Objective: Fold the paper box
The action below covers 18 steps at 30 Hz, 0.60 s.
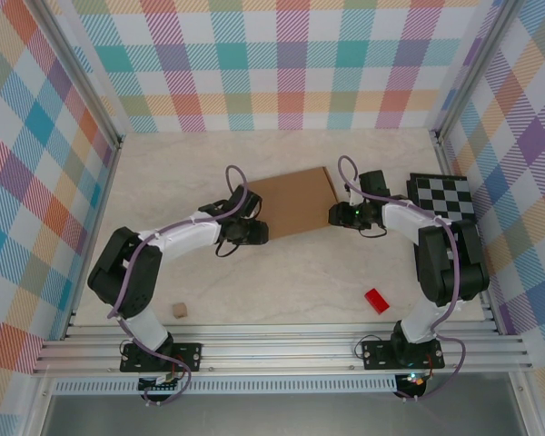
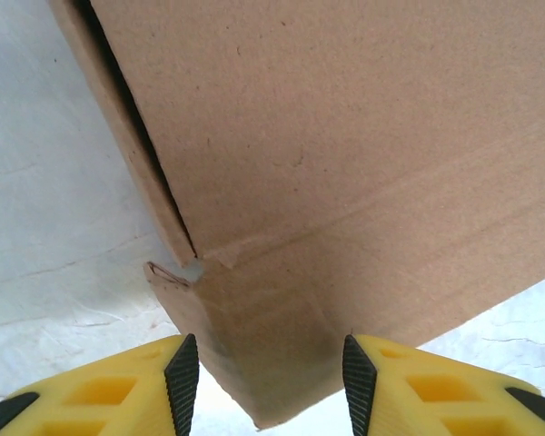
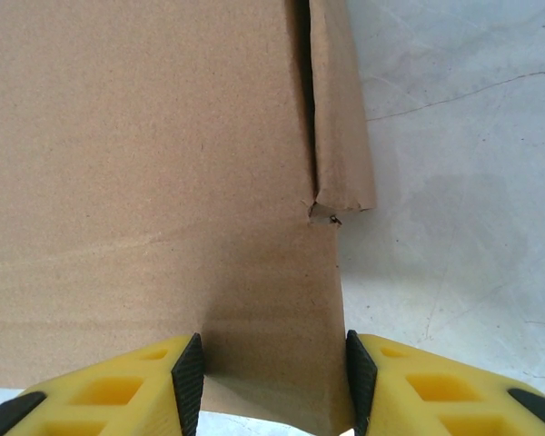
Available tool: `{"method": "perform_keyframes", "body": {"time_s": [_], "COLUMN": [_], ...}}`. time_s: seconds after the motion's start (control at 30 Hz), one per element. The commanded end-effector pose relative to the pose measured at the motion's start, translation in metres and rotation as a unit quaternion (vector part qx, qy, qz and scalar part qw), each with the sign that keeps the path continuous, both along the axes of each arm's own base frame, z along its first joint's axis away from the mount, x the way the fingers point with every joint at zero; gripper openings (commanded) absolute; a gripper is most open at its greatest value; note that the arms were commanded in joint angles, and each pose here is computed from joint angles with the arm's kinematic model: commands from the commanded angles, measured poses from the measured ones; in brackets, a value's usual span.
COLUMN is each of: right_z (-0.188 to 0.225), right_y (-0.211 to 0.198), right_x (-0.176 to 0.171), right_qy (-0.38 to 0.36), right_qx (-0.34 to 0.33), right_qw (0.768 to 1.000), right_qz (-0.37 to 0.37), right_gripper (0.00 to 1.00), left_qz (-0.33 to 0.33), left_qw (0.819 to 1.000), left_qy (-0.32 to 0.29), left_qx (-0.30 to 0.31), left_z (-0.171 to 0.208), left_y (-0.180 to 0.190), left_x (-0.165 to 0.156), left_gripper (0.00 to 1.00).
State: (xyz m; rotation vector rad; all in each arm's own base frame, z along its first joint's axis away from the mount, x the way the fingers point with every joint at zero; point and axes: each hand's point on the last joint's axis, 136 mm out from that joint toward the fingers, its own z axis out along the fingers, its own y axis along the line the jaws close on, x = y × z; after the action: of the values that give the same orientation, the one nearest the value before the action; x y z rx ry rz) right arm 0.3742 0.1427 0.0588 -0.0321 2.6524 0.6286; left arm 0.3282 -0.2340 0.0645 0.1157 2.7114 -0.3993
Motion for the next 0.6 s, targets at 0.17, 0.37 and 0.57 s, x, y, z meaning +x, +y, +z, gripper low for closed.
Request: {"method": "perform_keyframes", "body": {"time_s": [0.17,0.37,0.57], "right_z": [0.0,0.008,0.013], "right_y": [-0.001,0.002,0.003], "right_x": [0.002,0.003,0.005], "right_qy": [-0.003,-0.007,-0.01], "right_qx": [-0.012,-0.003,-0.001], "right_qw": [1.0,1.0,1.0], "right_qz": [0.002,0.005,0.006], "right_gripper": [0.46,0.45,0.45], "left_qz": [-0.03,-0.037,-0.048], "left_qw": [0.999,0.998,0.998], "left_qy": [-0.009,-0.014,-0.034], "left_qx": [-0.015,-0.047,-0.034], "left_z": [-0.003,0.009,0.017], "left_y": [-0.009,-0.021,-0.018], "left_x": [0.003,0.006,0.01], "left_gripper": [0.49,0.48,0.42]}}
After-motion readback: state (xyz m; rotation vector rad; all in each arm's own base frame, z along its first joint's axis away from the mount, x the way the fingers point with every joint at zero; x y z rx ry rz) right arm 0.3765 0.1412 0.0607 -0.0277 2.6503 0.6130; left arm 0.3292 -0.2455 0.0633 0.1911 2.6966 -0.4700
